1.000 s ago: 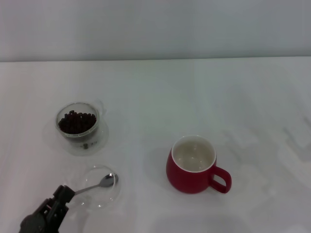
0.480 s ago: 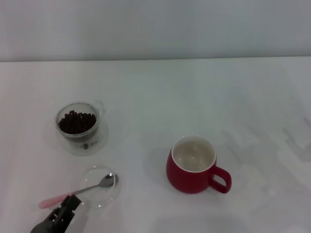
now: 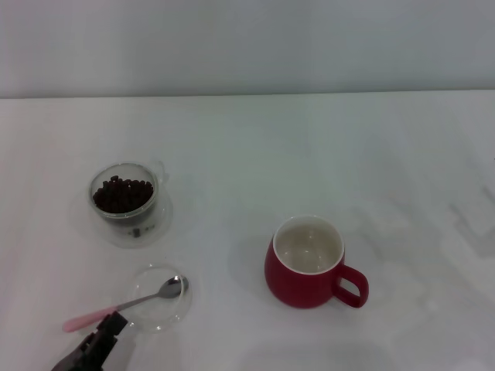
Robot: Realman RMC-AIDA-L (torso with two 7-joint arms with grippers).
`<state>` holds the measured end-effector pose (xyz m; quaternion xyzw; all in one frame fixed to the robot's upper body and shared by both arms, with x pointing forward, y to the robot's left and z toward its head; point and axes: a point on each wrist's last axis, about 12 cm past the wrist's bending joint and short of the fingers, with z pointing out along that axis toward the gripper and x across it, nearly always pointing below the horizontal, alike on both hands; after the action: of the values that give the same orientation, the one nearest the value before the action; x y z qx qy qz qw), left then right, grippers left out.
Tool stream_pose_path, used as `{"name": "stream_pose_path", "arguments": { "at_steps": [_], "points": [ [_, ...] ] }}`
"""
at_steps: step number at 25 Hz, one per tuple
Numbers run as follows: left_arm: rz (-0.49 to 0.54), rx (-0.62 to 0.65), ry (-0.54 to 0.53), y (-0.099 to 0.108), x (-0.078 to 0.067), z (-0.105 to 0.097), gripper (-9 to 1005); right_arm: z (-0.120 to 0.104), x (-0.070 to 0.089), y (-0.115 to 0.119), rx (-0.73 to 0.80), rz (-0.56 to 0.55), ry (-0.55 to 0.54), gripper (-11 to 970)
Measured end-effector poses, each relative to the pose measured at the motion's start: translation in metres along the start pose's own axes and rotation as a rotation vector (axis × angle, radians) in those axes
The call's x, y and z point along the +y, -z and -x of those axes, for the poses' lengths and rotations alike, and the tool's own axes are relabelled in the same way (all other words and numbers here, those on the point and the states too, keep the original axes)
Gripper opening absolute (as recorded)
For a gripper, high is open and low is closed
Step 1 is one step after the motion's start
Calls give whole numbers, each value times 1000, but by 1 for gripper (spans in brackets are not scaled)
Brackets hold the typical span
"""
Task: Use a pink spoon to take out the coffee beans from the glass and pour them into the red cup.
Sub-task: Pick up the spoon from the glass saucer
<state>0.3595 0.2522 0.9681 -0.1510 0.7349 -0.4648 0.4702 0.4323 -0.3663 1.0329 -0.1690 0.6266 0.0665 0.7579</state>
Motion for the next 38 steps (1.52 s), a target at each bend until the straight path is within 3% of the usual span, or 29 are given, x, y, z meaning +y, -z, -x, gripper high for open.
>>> {"name": "stream_pose_path", "arguments": {
  "at_steps": [19, 38],
  "points": [
    [45, -11, 23, 2, 7, 4, 211, -1, 3, 0, 1, 0, -13, 695],
    [64, -55, 9, 0, 16, 23, 213, -1, 3, 0, 1, 0, -14, 696]
  ]
}}
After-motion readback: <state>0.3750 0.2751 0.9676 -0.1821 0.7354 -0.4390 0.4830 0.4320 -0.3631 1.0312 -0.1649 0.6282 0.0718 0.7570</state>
